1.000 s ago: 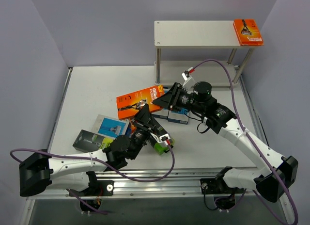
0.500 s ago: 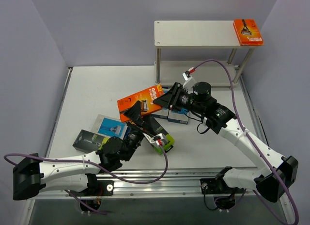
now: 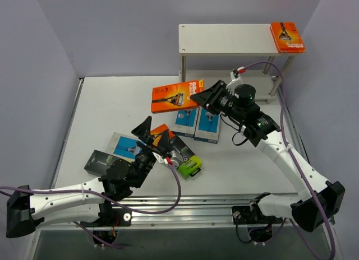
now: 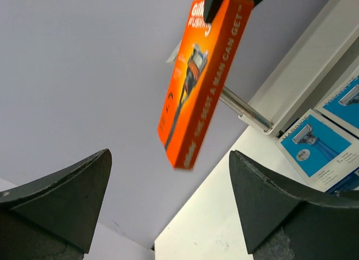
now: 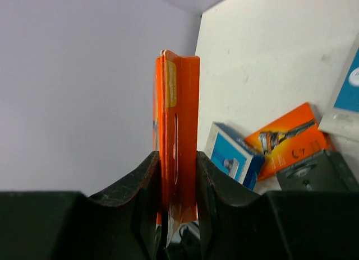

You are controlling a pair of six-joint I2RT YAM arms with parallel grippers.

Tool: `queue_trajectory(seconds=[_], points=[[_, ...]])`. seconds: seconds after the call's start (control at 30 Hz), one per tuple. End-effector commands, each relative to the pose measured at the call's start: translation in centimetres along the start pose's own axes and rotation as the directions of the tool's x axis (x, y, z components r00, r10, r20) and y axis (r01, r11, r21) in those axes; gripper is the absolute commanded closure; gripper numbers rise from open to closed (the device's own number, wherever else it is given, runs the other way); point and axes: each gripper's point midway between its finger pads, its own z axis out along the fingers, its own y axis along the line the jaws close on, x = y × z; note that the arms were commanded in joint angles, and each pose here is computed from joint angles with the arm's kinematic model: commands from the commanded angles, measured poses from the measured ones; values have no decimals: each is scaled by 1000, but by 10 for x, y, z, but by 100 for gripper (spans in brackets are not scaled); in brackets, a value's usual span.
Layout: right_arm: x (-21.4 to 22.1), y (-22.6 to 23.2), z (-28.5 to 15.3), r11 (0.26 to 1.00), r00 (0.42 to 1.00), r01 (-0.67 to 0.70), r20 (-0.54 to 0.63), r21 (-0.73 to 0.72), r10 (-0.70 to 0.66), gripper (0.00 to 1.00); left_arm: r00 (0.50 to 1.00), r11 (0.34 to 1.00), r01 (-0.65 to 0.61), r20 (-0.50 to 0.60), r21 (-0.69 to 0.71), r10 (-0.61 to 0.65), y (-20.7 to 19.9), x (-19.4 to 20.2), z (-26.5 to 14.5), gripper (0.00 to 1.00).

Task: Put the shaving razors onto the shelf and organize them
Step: Pass the shaving razor from the left arm to the right, then place the shaving razor onto shelf

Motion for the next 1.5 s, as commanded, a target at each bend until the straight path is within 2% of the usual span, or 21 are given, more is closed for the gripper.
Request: queue_trajectory(seconds=[0.0,0.1,0.23,0.37,0.47,0.5,0.57,0.6,0.93,1.27,1.43,1.47], points=[[-67,37,-7,996,978,-5,207,-84,23,100,988,987,153,-9,-41,-154,18,-5,-1,6],[-109,43,-11,998,945,-6,327,-66,27,100,983,982,183,-23,-55,-185,22,-5,0,6],[-156,48,-18,1000,872,-6,489,-17,14,100,973,972,223,-46,-79,-227,27,-3,0,6],[-201,41,-24,998,754,-56,657,29,23,100,961,959,270,-44,-83,-274,32,-3,-2,6],[-222,43,-27,997,687,-77,725,26,35,100,950,949,306,-46,-81,-310,33,-4,-3,6],[-232,39,-32,995,641,-94,767,36,32,100,946,945,315,-47,-83,-319,34,-4,-3,6],[-241,33,-34,992,594,-117,804,53,27,100,936,935,343,-48,-92,-348,36,-5,-3,6],[-250,31,-41,990,543,-128,839,58,21,100,935,934,346,-55,-92,-351,36,-4,-4,6],[-287,0,-59,967,291,-225,956,117,-48,100,909,911,405,-75,-77,-411,29,-5,-1,6],[-302,-41,-39,947,176,-307,984,92,-38,100,908,911,411,-77,-32,-412,13,-8,2,6],[-307,-61,-36,937,139,-337,989,92,-46,100,913,917,399,-89,-15,-399,4,-6,4,6],[-308,-63,-36,936,127,-342,991,82,-41,97,914,919,395,-93,-7,-394,0,-6,5,6]])
